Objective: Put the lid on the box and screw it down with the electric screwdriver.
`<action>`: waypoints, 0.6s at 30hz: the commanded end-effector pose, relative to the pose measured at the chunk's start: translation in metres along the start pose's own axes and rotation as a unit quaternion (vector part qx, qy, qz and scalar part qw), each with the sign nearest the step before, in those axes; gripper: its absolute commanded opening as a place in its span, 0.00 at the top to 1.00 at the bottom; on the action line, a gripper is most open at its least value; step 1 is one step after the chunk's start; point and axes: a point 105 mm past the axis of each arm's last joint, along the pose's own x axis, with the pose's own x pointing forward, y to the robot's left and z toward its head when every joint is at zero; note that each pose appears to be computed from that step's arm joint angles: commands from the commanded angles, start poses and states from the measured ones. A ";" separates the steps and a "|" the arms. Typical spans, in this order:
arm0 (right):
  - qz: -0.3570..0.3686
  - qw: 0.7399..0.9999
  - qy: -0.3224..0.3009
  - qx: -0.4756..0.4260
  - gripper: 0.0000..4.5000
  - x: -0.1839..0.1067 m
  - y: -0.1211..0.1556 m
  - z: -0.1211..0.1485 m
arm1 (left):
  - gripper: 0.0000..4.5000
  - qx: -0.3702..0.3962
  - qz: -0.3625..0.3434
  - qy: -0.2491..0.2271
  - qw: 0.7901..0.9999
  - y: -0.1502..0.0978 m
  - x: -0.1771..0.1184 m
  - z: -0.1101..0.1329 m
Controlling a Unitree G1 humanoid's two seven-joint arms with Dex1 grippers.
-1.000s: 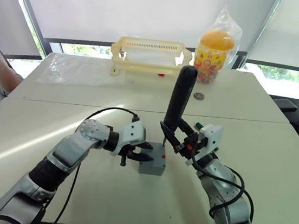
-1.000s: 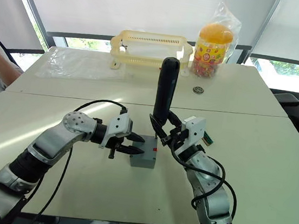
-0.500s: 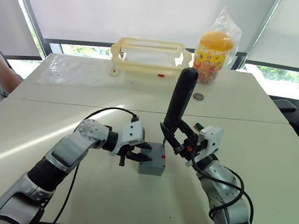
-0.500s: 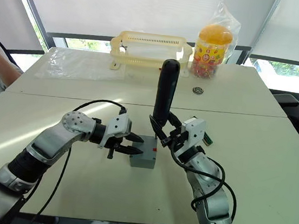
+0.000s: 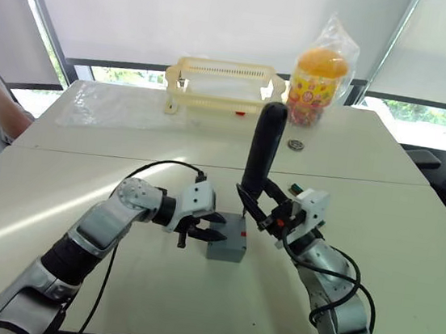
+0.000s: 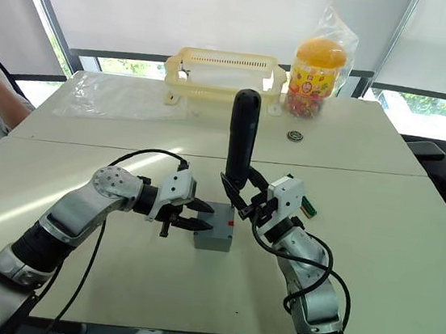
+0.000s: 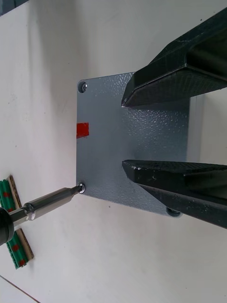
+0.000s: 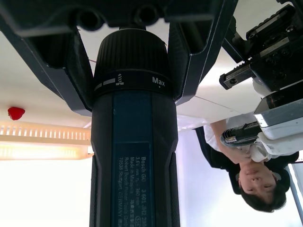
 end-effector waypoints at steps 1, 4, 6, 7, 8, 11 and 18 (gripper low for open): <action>-0.005 0.996 0.086 0.025 0.60 -0.010 0.002 -0.046 | 0.61 -0.002 0.002 0.019 1.000 -0.002 -0.001 -0.007; -0.005 0.996 0.087 0.018 0.60 -0.010 0.000 -0.049 | 0.61 -0.002 0.002 0.019 1.000 -0.002 -0.001 -0.007; -0.007 0.996 0.086 0.018 0.60 -0.010 0.000 -0.049 | 0.61 -0.002 0.001 0.019 1.000 -0.002 -0.001 -0.007; -0.008 0.996 0.086 0.017 0.60 -0.010 0.000 -0.050 | 0.61 -0.002 0.000 0.019 1.000 -0.003 -0.001 -0.006; -0.008 0.996 0.087 0.017 0.60 -0.011 0.000 -0.050 | 0.61 -0.002 0.000 0.019 1.000 -0.003 -0.001 -0.006; -0.011 0.995 0.096 0.014 0.60 -0.016 -0.002 -0.055 | 0.61 -0.002 -0.001 0.020 1.000 -0.003 -0.001 -0.007; -0.020 0.994 0.108 0.009 0.60 -0.025 -0.008 -0.058 | 0.61 -0.002 -0.003 0.020 1.000 -0.005 -0.001 -0.007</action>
